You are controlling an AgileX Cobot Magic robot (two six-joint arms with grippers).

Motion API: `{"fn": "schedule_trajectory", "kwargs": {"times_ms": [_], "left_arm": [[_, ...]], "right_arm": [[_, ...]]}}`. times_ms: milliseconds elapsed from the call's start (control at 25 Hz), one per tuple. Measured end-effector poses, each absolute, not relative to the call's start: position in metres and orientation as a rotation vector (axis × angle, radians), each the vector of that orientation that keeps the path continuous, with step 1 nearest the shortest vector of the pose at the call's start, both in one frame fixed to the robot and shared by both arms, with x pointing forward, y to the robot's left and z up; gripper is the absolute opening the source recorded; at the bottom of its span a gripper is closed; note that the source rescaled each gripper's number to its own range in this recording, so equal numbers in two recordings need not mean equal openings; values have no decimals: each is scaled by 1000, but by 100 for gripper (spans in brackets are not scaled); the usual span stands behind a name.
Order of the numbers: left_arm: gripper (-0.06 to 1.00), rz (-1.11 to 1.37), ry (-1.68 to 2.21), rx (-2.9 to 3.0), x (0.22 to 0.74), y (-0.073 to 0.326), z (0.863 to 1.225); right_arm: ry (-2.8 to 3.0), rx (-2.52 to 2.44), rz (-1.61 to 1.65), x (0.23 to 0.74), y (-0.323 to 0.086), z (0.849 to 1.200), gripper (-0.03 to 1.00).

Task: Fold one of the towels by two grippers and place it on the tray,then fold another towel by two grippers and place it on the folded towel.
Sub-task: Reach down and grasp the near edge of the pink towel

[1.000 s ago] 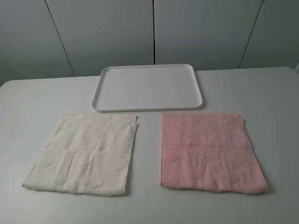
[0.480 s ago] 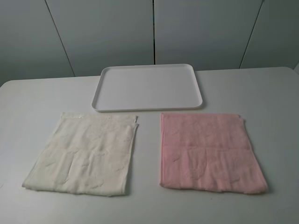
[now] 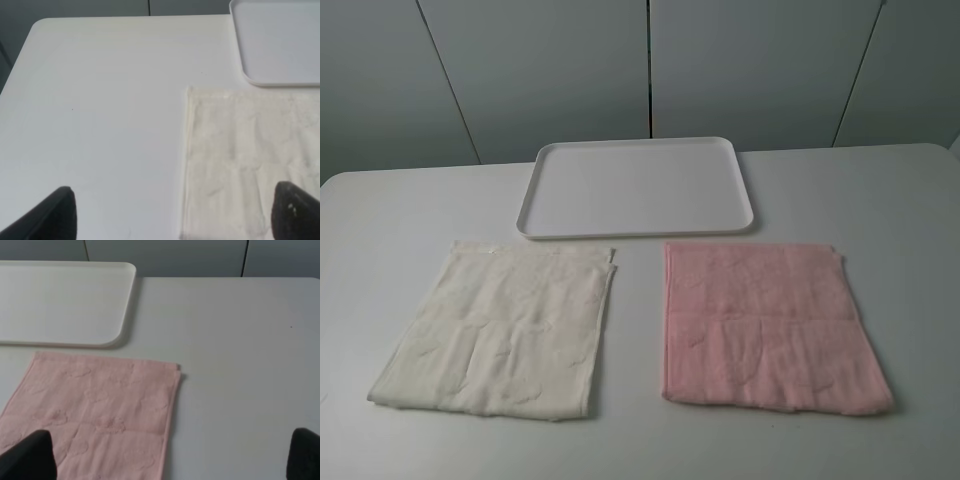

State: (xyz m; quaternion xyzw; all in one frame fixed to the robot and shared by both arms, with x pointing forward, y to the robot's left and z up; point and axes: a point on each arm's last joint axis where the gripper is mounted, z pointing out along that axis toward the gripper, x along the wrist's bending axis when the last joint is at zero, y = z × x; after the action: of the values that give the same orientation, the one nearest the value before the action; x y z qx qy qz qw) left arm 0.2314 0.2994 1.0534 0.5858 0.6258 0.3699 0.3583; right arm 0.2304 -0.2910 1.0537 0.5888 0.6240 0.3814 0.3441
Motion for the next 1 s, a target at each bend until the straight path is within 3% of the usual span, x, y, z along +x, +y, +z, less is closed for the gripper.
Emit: {"fn": "schedule_trajectory", "kwargs": {"times_ms": [720,1000], "left_arm": [[100,906,1605,1506,234,296,1061],[100,756,1607,1707,295,293,1083]], "right_arm": [[1653,1530,969,233,-291,1054,100],[1828,1574,903,273,-286,1073,100]]}}
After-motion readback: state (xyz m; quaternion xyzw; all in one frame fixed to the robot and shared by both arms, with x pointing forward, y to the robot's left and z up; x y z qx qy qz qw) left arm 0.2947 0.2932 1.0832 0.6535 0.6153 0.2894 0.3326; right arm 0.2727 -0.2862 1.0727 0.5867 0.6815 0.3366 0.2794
